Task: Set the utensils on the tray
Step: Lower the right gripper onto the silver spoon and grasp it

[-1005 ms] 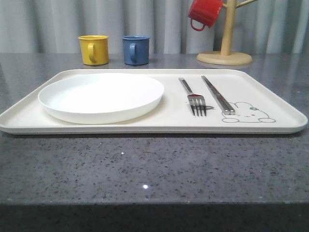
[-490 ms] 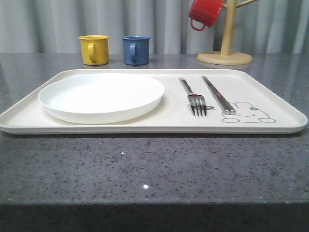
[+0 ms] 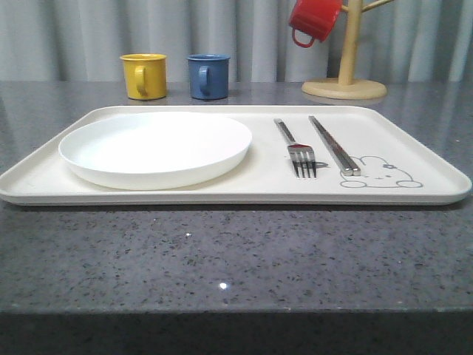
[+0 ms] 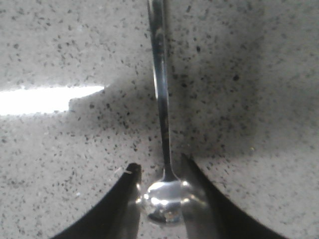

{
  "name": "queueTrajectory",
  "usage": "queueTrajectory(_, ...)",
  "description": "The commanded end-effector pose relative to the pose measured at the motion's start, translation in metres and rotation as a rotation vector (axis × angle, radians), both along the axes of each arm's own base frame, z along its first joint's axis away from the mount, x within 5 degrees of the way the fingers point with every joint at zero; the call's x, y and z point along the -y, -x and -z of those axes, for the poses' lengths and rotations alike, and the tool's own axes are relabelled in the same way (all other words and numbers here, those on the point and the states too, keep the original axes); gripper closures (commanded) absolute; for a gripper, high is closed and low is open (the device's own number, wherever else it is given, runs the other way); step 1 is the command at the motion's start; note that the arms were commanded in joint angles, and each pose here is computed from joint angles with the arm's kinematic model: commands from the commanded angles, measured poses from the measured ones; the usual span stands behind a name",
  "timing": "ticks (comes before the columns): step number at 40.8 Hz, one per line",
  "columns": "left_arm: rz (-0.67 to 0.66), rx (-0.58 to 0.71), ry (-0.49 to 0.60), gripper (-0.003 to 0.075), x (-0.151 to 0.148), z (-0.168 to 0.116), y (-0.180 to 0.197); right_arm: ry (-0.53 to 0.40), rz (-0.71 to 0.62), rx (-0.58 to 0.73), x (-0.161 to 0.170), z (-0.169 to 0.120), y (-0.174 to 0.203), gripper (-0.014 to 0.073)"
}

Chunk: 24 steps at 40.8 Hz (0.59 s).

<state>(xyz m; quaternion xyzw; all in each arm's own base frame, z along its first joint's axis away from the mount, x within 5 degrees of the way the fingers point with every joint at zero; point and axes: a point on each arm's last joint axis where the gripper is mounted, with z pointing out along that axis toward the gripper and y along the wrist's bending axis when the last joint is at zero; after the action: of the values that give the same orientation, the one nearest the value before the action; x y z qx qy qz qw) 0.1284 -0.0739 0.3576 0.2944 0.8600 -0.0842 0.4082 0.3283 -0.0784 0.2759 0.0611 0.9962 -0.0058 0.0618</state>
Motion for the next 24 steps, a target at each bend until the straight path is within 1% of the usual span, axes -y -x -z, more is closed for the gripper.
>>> queueTrajectory(1,-0.001,0.076,0.061,0.0382,0.002,-0.014,-0.001,0.006,-0.005,0.020,0.001,-0.015,0.005,0.0361)
queueTrajectory(13,-0.001,0.074,0.059,0.0382,0.002,-0.014,-0.001,0.009,-0.005,0.028,0.003,-0.001,-0.006,0.0361)
queueTrajectory(18,-0.001,0.072,0.058,0.0382,0.002,-0.014,-0.001,0.013,-0.004,0.046,0.004,-0.001,-0.009,0.0363)
queueTrajectory(21,-0.001,0.072,0.058,0.0382,0.002,-0.014,-0.001,0.016,-0.004,0.056,0.004,-0.001,-0.010,0.0387)
queueTrajectory(24,-0.001,0.072,0.058,0.0382,0.002,-0.014,-0.001,0.018,-0.004,0.063,0.004,-0.001,-0.010,0.0448)
